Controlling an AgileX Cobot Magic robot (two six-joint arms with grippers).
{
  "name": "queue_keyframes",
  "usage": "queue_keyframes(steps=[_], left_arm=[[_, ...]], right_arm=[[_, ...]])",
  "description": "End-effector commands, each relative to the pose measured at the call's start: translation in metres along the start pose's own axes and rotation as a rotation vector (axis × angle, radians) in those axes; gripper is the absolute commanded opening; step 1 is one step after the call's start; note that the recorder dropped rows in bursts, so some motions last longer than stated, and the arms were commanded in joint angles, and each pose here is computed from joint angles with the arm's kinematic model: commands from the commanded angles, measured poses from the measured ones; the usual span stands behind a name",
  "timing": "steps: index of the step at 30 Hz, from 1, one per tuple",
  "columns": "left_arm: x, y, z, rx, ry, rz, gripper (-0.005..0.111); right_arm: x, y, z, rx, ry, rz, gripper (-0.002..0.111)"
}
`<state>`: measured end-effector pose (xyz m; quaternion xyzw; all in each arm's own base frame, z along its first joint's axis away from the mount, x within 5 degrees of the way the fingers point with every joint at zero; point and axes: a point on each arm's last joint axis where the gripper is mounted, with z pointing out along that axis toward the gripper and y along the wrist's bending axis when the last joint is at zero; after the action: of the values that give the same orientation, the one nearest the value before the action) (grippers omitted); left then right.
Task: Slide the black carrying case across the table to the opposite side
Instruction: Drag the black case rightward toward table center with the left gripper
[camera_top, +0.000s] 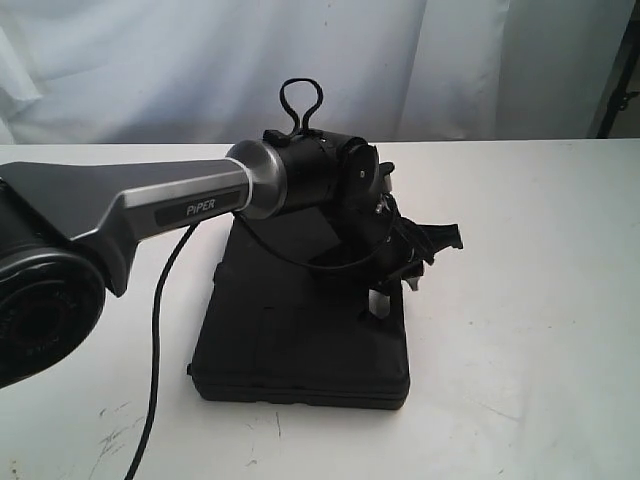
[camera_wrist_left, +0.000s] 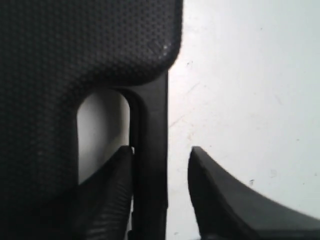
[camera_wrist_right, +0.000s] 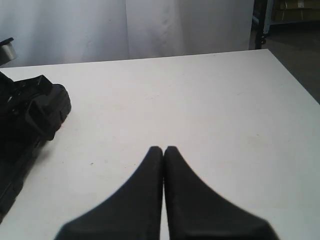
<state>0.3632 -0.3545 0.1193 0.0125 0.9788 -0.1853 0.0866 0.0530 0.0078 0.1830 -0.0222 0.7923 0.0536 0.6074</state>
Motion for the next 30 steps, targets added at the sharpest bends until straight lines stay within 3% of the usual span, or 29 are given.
queue_keyframes(steps=[1, 19, 30], left_arm=[[-0.004, -0.004, -0.006, 0.005, -0.039, 0.051, 0.056], [-0.007, -0.005, -0.016, -0.008, -0.071, 0.18, 0.052], [-0.007, -0.004, -0.016, -0.023, -0.068, 0.192, 0.052]], right_arm=[[0.001, 0.0, 0.0, 0.003, -0.002, -0.011, 0.0], [0.001, 0.0, 0.0, 0.003, -0.002, -0.011, 0.0], [0.001, 0.0, 0.0, 0.003, -0.002, -0.011, 0.0]])
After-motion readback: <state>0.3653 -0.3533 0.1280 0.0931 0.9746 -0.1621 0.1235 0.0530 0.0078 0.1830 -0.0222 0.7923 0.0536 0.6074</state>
